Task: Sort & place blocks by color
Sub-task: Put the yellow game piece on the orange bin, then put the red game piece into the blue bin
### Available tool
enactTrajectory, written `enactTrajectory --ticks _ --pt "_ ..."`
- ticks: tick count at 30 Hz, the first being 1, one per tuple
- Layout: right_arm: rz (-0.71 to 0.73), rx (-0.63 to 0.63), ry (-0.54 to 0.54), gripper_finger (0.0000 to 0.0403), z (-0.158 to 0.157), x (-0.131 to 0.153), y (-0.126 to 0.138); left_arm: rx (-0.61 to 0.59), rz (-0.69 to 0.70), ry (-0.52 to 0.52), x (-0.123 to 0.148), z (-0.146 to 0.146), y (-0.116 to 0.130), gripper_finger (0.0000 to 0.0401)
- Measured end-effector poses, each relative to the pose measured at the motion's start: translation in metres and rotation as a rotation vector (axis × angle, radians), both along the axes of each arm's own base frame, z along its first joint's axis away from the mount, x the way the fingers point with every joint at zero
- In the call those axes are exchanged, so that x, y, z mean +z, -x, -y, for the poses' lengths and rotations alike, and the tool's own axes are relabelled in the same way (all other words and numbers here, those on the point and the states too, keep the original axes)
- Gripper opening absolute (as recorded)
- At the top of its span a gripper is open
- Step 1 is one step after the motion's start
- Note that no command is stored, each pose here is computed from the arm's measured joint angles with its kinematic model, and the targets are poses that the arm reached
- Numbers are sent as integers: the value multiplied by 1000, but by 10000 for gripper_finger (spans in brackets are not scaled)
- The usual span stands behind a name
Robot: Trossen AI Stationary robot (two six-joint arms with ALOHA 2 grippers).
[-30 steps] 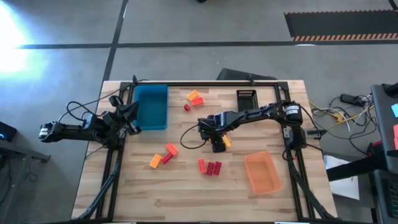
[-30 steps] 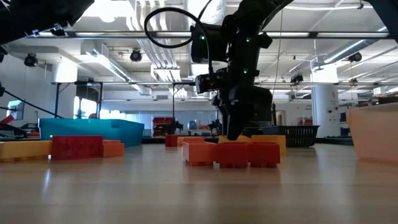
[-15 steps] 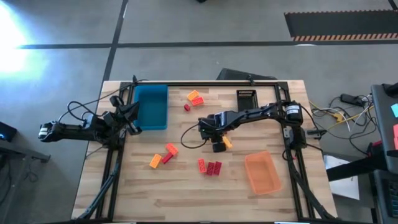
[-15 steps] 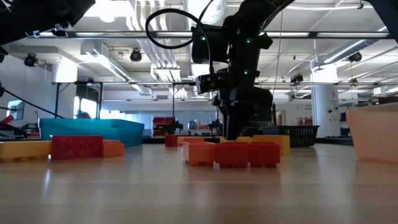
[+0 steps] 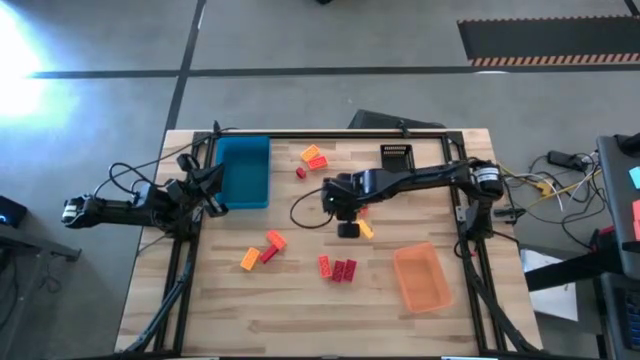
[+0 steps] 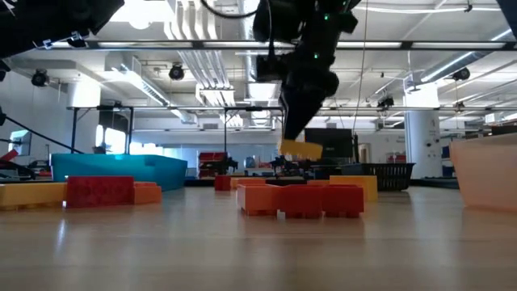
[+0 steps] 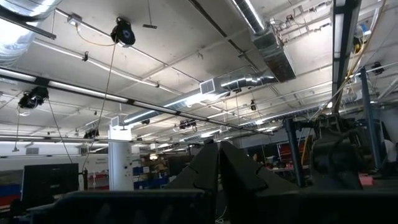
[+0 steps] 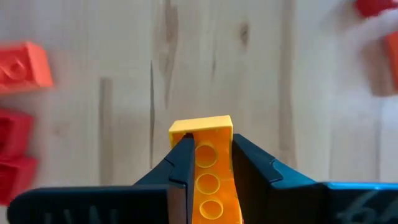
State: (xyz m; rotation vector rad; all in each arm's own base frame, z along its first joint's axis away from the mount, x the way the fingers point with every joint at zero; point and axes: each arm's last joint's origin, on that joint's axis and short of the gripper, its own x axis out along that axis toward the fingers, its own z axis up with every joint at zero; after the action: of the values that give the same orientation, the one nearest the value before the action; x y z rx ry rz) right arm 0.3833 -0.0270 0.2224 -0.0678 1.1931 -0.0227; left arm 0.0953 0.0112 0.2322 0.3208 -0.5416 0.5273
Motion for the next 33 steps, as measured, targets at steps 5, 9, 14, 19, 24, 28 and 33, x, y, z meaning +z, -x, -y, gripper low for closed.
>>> enactTrajectory --ticks 5,9,14,19,24,28,33 --pt "-2 -126 -107 65 -5 40 21 0 1 0 0 0 0 0" --pt "-103 -312 -321 65 -19 69 51 -15 9 18 0 0 0 0" --pt "-288 -557 -460 65 -57 86 92 -28 19 37 0 0 0 0" --pt "-389 -685 -450 84 -101 84 124 -29 9 38 -1 0 -1 0" --pt "-393 -838 -353 133 -119 68 138 -29 4 38 -2 0 -1 0" --pt "-476 -866 -332 183 -125 53 146 -29 3 38 -2 0 -1 0" --pt "-524 -818 -339 219 -128 46 149 -30 5 38 -1 0 -1 0"
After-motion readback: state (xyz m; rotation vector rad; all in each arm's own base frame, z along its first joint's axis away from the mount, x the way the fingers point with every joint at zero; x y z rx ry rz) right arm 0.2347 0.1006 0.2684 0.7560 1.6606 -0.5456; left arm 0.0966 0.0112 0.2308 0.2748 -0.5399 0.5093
